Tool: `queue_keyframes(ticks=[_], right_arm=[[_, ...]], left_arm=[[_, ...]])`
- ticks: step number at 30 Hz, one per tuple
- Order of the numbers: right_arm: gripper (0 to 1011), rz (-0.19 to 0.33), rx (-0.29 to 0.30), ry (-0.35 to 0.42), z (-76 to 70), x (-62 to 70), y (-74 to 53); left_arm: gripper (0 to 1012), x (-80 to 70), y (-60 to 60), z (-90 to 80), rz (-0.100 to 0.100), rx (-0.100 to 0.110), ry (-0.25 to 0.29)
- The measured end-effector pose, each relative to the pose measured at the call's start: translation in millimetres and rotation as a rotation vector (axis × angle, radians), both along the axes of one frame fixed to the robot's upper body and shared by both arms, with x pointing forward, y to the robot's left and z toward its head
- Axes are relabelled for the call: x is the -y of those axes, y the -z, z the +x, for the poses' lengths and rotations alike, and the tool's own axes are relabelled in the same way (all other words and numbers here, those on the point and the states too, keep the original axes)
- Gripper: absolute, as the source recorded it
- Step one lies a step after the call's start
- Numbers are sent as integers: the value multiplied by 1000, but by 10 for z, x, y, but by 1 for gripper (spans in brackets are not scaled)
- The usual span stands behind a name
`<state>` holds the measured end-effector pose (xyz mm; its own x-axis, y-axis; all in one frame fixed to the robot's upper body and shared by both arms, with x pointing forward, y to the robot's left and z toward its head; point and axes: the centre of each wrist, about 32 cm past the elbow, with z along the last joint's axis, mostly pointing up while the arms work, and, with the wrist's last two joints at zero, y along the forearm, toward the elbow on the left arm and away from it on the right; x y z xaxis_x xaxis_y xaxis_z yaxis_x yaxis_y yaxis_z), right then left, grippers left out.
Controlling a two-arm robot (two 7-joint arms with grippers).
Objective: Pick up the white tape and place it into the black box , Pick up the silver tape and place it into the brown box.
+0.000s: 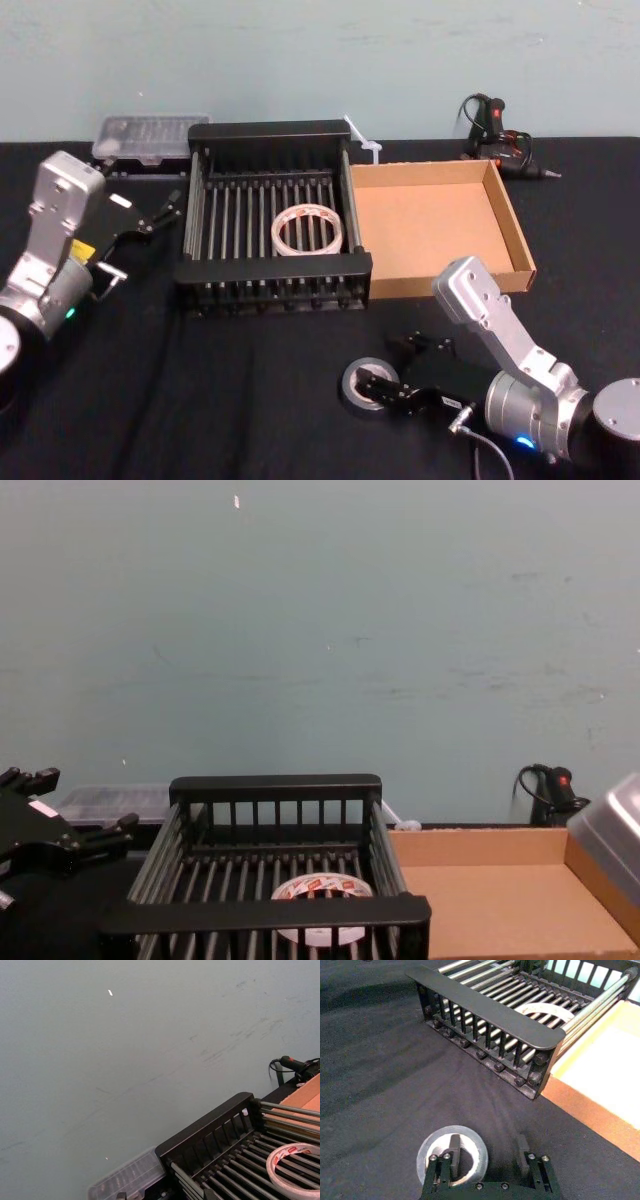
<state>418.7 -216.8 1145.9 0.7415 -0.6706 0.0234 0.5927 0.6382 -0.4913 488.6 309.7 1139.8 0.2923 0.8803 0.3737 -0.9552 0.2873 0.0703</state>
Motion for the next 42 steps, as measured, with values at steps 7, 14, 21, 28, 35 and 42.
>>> queue_keyframes(ticks=[7,14,21,28,35,42], right_arm=[[507,0,1,0,-1,0,-1],[282,0,1,1,-1,0,0],[166,0,2,1,-1,0,-1],[166,7,1,-6,3,7,7],[166,14,3,-14,1,17,19],[166,27,18,-27,-28,38,4]], left_arm=[[1001,0,0,0,0,0,0],[1001,0,0,0,0,0,0],[1001,0,0,0,0,0,0],[1001,0,0,0,0,0,0],[1001,0,0,0,0,0,0],[1001,0,0,0,0,0,0]])
